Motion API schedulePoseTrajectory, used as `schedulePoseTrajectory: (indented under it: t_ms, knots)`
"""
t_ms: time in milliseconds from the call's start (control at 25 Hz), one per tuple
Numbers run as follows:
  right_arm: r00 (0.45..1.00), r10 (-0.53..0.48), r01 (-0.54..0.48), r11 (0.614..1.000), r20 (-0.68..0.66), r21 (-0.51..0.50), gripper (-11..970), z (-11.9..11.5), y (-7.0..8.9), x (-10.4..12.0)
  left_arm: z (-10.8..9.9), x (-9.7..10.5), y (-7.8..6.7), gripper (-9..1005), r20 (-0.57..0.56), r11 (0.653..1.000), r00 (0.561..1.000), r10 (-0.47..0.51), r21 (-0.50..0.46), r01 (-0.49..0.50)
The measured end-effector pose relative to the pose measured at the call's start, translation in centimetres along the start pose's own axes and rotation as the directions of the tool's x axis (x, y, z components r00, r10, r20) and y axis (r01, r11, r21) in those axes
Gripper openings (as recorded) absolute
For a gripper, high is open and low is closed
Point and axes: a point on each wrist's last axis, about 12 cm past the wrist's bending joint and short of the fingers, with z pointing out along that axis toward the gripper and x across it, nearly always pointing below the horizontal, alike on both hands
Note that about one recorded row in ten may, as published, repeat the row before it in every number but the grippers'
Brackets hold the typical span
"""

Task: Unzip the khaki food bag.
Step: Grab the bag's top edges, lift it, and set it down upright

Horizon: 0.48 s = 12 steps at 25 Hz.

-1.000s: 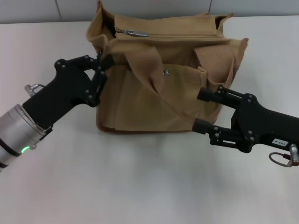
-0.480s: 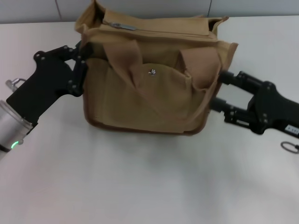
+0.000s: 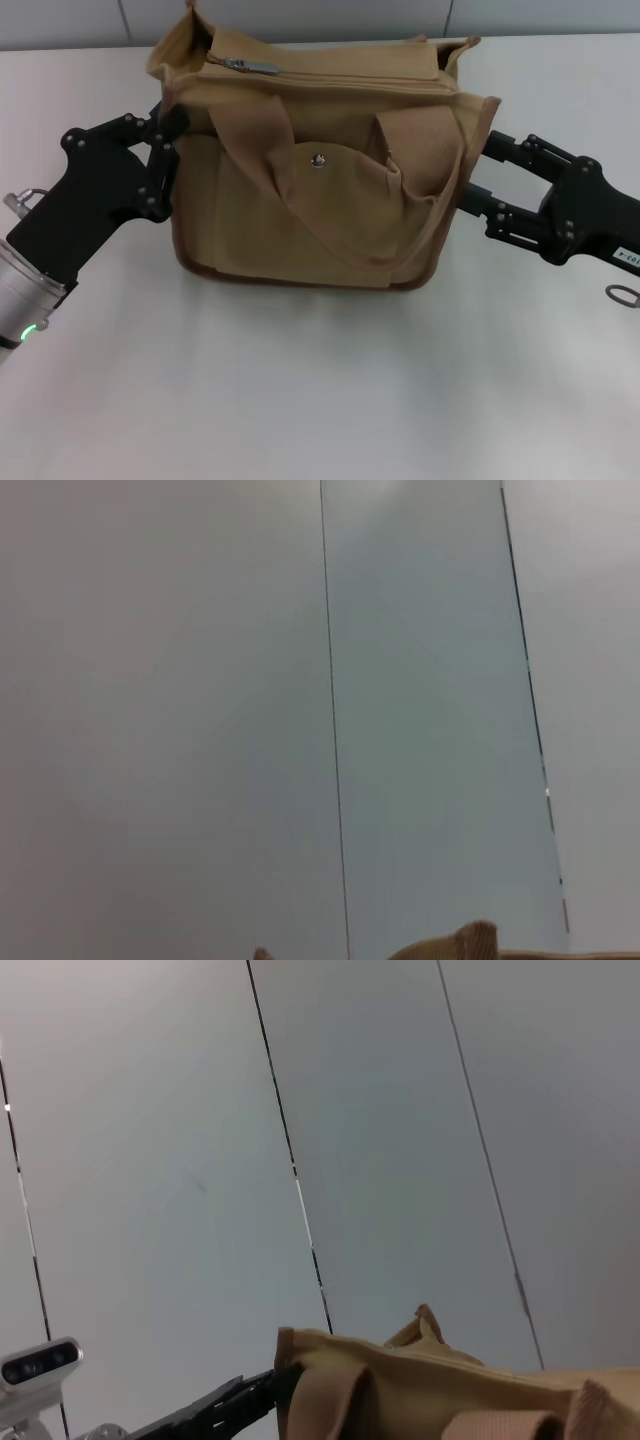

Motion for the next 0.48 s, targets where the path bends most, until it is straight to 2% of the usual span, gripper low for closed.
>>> schedulePoseTrajectory:
  t_ms: [480]
  knots:
    - [0.999,0.032,-0.031,0.999,0.030,-0.009,787,-0.30,0.57,0.17,-0.54,-0.76,0.19,39,0.045,0.999,0.999,0.025,0.023,-0.026]
